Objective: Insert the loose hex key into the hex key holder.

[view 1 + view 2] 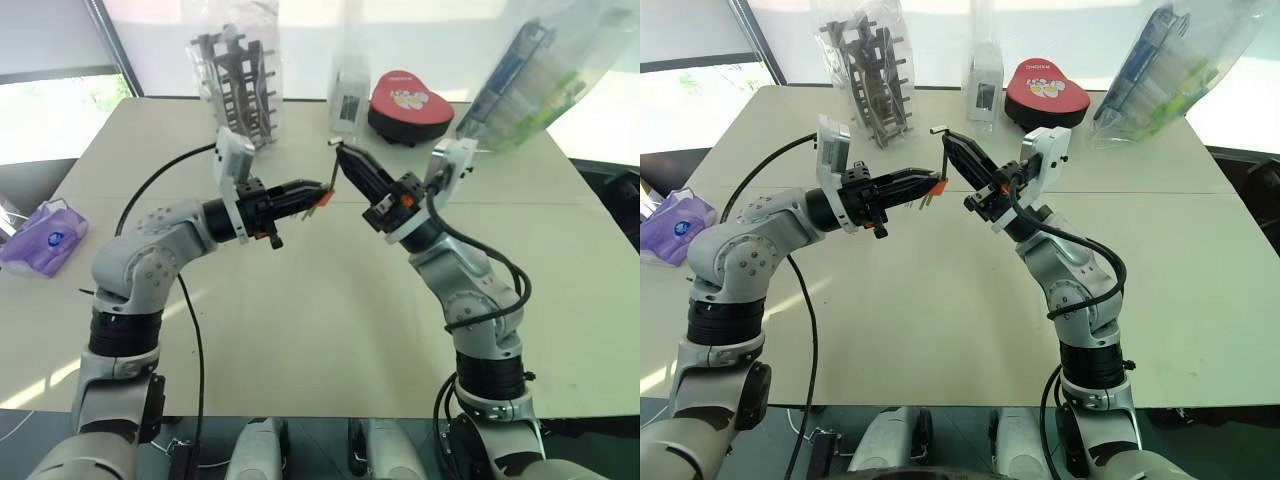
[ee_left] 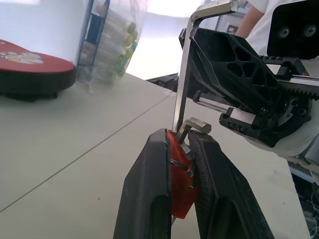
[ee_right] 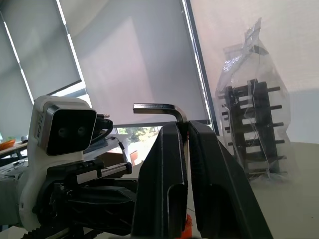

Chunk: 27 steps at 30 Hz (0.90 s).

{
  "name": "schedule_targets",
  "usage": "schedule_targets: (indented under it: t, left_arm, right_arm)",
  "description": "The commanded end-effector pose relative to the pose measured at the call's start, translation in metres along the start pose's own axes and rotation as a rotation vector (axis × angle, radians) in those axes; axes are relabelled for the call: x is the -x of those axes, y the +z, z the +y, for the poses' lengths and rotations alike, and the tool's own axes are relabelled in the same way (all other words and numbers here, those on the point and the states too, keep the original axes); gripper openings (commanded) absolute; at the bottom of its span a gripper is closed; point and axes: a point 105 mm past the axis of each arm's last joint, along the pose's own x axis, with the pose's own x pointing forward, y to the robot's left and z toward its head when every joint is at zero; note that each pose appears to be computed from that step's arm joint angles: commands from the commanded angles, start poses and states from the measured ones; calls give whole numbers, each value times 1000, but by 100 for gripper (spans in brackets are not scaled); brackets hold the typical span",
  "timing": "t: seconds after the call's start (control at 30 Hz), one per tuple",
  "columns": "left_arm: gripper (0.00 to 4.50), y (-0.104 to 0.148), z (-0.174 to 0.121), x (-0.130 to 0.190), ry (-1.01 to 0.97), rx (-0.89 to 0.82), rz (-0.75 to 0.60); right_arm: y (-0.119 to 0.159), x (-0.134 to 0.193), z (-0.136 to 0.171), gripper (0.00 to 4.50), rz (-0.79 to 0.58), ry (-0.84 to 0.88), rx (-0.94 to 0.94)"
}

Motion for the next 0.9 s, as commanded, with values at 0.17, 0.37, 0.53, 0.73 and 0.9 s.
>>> schedule_targets:
  t: [0.17,0.37,0.53,0.73,0.9]
  left_arm:
    - [23,30,3,0,26,-2,-141]
    - [23,35,9,2,55,62,-200]
    - [23,35,7,1,49,61,-199]
    - [23,35,3,0,33,52,-190]
    - [23,34,2,-1,29,51,-188]
  right_arm:
    - [22,-6,16,6,-85,67,36]
    - [30,-11,18,6,-113,75,46]
    - [32,-13,19,6,-119,84,50]
    - [30,-14,19,6,-107,82,50]
    - [27,-13,16,36,-92,66,43]
